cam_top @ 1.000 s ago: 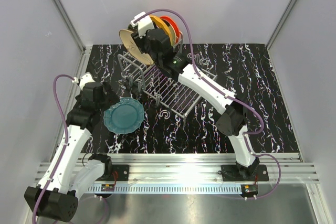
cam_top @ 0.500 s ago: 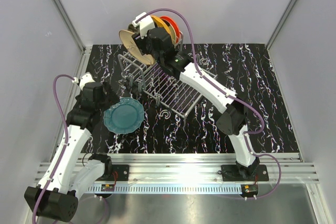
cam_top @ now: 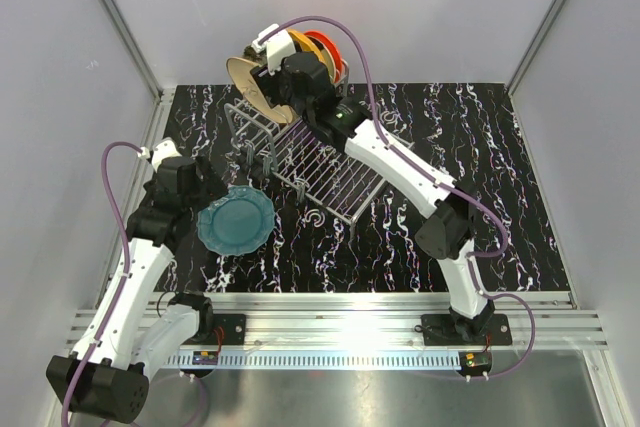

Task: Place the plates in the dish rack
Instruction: Insert the plate into the dish rack

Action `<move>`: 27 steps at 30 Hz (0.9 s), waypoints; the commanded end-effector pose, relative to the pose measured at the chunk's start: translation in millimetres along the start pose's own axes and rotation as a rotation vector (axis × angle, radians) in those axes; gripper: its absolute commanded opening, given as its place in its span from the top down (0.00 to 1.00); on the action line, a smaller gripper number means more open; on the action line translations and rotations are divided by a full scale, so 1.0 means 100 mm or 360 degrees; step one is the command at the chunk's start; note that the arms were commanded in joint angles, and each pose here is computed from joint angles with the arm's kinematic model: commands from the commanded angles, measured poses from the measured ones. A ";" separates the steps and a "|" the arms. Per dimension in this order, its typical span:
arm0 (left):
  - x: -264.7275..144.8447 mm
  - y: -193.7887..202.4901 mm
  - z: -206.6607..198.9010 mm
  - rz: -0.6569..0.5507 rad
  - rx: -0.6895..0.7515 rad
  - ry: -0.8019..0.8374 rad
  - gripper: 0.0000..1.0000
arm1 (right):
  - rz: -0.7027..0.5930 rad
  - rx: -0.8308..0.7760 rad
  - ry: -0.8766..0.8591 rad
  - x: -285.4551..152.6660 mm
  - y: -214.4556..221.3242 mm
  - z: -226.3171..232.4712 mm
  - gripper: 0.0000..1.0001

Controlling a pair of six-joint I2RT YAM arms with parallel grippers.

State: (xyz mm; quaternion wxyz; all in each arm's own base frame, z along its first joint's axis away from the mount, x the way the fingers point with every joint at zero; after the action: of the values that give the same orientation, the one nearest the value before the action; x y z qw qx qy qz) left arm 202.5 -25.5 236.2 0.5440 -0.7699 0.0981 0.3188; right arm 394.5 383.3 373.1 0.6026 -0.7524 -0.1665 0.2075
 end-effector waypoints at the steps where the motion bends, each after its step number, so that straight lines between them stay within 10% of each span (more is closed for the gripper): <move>1: 0.01 -0.05 -0.04 -0.0046 0.0002 0.0029 0.01 | -0.0202 0.0040 0.0012 -0.38 -0.55 -0.16 0.33; 19: 0.01 -0.09 0.02 -0.0068 0.0005 -0.0041 0.01 | -0.0157 0.0361 -0.0245 -1.36 -0.51 0.06 0.29; 27: 0.02 -0.12 0.07 -0.0075 -0.0019 -0.0064 0.06 | 0.0111 0.0680 -0.0351 -1.78 0.39 0.53 0.37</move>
State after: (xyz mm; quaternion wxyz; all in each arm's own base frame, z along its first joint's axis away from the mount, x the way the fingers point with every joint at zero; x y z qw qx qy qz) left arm 202.8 -17.6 234.5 0.5440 -0.7650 0.0851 0.3341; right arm 235.2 323.1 357.4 0.6741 -0.6433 -0.1697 0.3209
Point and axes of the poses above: each gripper's point midway between its finger pads, its own x axis out along the fingers, its own z axis along the line the jaws close on, y = z × x, the point moved 8 cm from there along -x, back along the fingers, and after that the axes turned 2 degrees about x, right-handed, at the moved point
